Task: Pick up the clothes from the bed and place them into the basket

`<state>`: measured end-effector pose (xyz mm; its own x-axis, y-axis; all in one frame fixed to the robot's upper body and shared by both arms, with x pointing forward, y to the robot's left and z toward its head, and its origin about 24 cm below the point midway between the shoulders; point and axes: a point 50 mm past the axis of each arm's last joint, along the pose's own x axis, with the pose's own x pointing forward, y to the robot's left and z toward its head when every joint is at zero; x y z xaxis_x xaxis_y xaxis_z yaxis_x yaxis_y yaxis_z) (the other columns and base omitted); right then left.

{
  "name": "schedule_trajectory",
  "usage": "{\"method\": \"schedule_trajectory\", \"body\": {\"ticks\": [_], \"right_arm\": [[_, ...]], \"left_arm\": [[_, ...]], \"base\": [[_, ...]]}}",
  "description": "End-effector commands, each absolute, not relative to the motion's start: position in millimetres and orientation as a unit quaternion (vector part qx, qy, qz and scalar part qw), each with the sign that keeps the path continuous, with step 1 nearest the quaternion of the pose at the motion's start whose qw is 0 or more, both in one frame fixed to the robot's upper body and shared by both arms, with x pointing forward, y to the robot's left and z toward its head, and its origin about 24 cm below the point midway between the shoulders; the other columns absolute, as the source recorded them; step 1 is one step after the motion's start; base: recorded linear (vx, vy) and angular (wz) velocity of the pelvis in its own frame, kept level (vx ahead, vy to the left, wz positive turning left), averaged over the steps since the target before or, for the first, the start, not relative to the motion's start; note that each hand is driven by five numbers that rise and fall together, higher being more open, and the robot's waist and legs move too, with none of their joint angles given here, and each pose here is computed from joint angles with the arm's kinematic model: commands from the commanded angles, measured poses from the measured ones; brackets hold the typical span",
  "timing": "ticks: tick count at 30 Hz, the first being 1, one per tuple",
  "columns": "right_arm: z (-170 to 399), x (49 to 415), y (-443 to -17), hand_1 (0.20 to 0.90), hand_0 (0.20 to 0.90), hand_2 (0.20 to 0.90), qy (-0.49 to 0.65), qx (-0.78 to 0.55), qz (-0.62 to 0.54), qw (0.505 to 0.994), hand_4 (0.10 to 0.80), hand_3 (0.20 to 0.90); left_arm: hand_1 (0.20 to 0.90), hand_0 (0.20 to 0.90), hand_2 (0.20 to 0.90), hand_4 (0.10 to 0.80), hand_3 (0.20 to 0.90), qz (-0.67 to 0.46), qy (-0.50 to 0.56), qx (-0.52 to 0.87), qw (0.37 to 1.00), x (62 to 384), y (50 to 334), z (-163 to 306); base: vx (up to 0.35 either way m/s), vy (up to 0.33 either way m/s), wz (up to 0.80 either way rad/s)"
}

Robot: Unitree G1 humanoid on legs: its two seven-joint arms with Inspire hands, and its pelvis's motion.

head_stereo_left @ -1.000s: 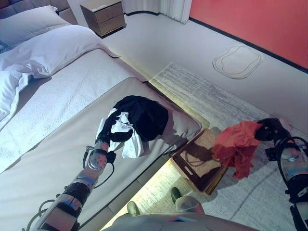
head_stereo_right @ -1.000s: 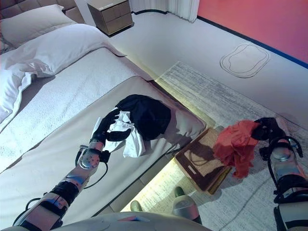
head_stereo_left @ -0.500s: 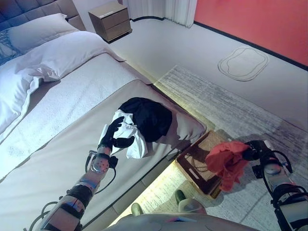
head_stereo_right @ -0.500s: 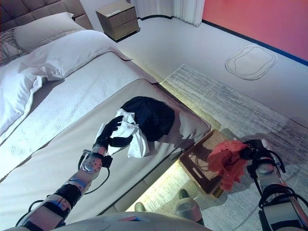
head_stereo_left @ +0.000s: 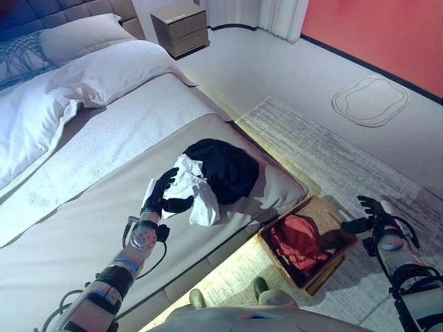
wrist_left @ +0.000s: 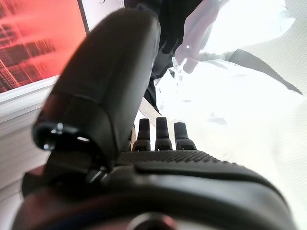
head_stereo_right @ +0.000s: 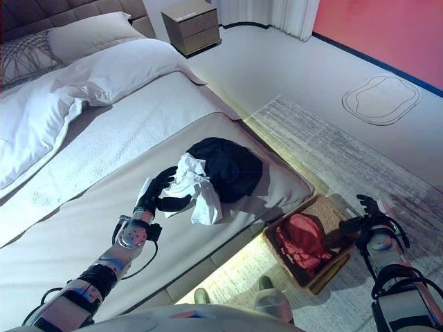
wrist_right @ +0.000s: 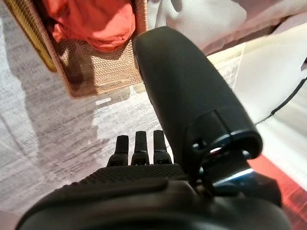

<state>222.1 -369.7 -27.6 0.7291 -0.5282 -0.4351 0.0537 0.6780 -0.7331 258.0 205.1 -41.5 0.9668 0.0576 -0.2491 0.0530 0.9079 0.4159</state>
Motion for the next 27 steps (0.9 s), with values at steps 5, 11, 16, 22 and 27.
{"method": "schedule_trajectory", "body": {"ticks": [5, 11, 16, 22, 27], "right_arm": [[59.7, 301.4, -345.4, 0.900, 0.900, 0.900, 0.120, -0.462, -0.225, 0.850, 0.800, 0.900], [108.6, 340.6, -302.9, 0.900, 0.900, 0.900, 0.004, -0.533, -0.195, 0.823, 0.800, 0.900], [137.9, 359.7, -279.2, 0.900, 0.900, 0.900, -0.046, -0.571, -0.151, 0.806, 0.800, 0.900], [179.5, 380.1, -258.2, 0.900, 0.900, 0.900, -0.101, -0.581, -0.140, 0.795, 0.800, 0.900], [247.8, 395.3, -244.8, 0.900, 0.900, 0.900, -0.164, -0.593, -0.186, 0.766, 0.800, 0.900]], "left_arm": [[0.900, 0.900, 0.900, 0.800, 0.900, 0.020, 0.010, 0.222, 0.975, 282.2, 204.4, -2.4], [0.900, 0.900, 0.900, 0.800, 0.900, 0.037, -0.023, 0.226, 0.973, 278.9, 201.5, 4.9], [0.900, 0.900, 0.900, 0.800, 0.900, 0.045, -0.016, 0.230, 0.972, 271.0, 206.5, 0.8], [0.900, 0.900, 0.900, 0.800, 0.900, 0.054, -0.034, 0.217, 0.974, 268.6, 209.1, 4.5], [0.900, 0.900, 0.900, 0.800, 0.900, 0.047, -0.100, 0.207, 0.972, 277.2, 203.1, 26.8]], "base": [[0.040, 0.002, 0.15], [0.079, 0.012, 0.19], [0.098, 0.042, 0.21], [-0.027, 0.079, 0.29], [-0.237, 0.054, 0.31]]}}
